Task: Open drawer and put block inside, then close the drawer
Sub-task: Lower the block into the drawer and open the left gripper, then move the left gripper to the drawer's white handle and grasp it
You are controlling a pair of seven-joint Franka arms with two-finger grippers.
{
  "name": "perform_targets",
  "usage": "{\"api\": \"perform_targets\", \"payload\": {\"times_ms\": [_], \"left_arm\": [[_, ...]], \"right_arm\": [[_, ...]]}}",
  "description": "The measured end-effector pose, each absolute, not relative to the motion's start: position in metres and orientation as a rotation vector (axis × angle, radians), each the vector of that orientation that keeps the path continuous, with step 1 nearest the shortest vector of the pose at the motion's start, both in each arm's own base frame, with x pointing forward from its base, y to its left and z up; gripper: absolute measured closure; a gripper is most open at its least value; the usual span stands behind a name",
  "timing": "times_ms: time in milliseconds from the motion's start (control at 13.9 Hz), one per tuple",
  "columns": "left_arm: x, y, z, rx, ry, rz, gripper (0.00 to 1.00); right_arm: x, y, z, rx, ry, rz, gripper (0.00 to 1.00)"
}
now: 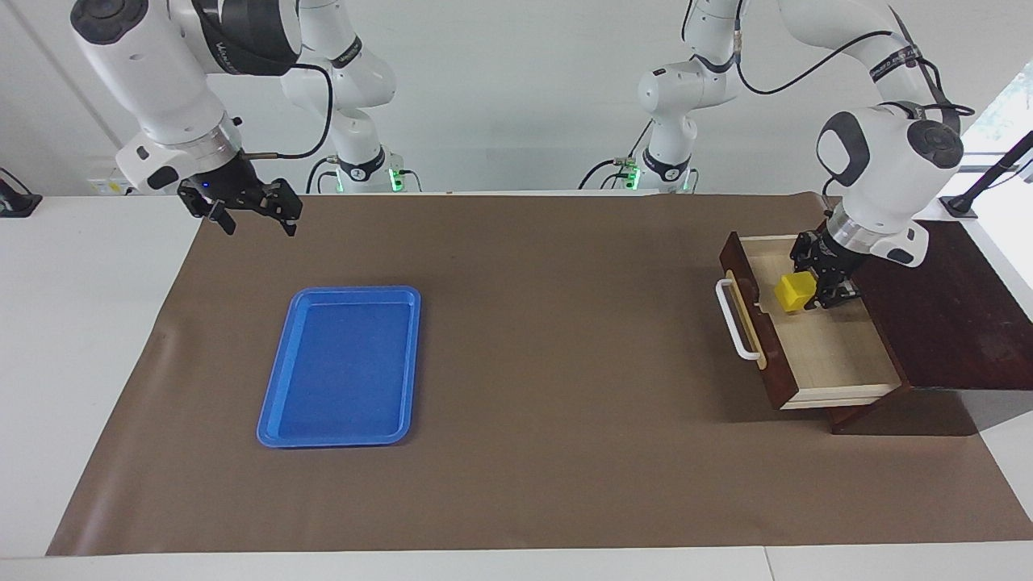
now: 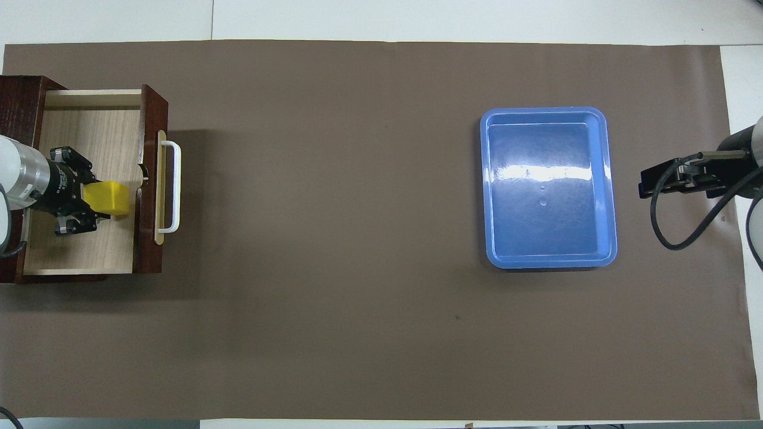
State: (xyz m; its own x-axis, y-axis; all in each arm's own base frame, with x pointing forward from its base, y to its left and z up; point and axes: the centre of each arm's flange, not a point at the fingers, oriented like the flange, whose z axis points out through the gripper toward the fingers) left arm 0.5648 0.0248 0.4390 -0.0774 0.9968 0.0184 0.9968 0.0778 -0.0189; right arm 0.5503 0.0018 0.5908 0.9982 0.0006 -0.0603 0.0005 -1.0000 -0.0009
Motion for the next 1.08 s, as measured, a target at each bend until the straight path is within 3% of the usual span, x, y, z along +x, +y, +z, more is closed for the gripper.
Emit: {"api": "perform_targets", "payload": {"times_ms": [215,358,502,573,789,1075], "left_arm": [[0.563,0.03,0.437,-2.152,-2.248,0.007,0.44],[0.564,0.029,0.439,-2.164,-2.239,0.003,0.27],[0.565,0.026,0.449,-2.174,-2.234,-0.002,0.04],[0.567,0.024,0.461,-2.18,-2.239,-0.003,0.0],[0.576,-0.007,0.513,-2.231,-2.332,0.047,0.0],[0.569,-0.104,0.516,-2.281,-2.286,0.077,0.0]], "right_arm": [[0.55,0.002,0.591,-3.138,-0.05,0.095,0.0],[0.55,0.002,0.591,-3.138,-0.052,0.096,0.0],[0.55,0.003,0.59,-3.138,-0.054,0.096,0.0],[0.55,0.003,0.59,-3.138,-0.055,0.098,0.0],[0.55,0.003,0.586,-3.138,-0.055,0.112,0.0],[0.549,0.003,0.584,-3.137,-0.056,0.116,0.0]]}}
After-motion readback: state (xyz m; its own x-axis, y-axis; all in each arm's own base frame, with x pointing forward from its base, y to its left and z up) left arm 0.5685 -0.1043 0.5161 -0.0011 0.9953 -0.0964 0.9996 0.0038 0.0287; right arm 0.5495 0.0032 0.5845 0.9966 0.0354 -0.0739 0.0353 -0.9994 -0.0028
